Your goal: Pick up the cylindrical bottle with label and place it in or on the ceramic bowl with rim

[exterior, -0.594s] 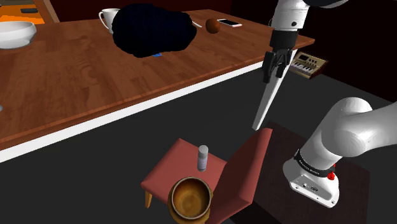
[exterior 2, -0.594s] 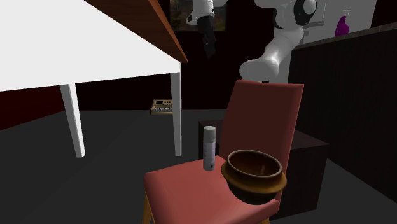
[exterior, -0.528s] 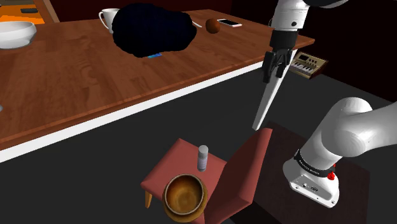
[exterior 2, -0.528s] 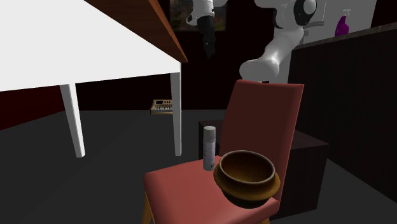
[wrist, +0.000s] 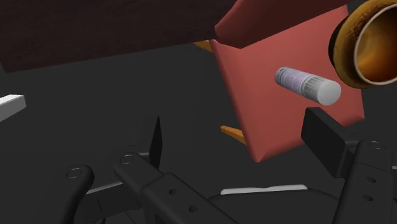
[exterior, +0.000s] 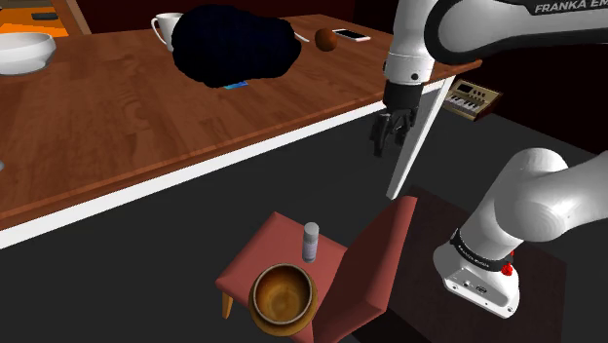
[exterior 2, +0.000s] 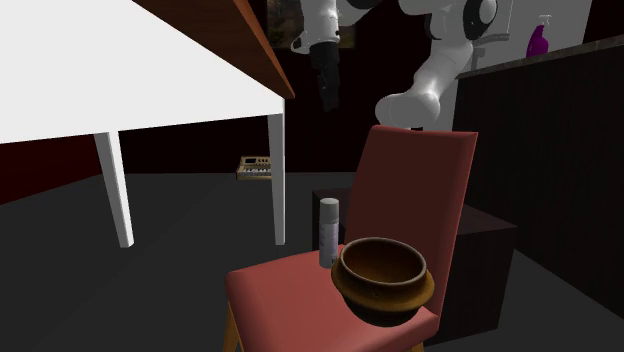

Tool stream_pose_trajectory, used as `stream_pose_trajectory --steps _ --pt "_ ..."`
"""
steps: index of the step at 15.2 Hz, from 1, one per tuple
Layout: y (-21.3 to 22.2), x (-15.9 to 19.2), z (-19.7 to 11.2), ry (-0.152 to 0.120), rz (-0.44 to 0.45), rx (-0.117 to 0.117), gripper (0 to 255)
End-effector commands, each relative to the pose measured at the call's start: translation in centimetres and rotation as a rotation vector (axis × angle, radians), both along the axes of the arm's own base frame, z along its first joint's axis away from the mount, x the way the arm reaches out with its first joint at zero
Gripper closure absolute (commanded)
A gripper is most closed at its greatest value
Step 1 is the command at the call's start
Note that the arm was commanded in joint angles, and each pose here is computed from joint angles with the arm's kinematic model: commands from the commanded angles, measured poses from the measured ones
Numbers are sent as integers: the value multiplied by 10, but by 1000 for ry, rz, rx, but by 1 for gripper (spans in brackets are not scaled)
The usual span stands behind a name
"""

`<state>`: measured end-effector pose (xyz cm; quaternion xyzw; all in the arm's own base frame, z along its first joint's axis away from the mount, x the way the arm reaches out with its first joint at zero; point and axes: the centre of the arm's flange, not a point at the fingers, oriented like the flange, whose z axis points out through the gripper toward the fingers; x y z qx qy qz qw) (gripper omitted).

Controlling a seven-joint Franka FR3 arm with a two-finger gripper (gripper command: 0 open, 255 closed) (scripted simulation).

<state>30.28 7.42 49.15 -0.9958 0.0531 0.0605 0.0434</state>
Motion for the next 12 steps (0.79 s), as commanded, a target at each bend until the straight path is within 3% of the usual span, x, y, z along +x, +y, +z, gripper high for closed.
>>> stream_pose_trajectory --steps 1,12 --pt "23 3 -16 -13 6 -9 0" --pt "134 30 -112 -72 45 -62 0"
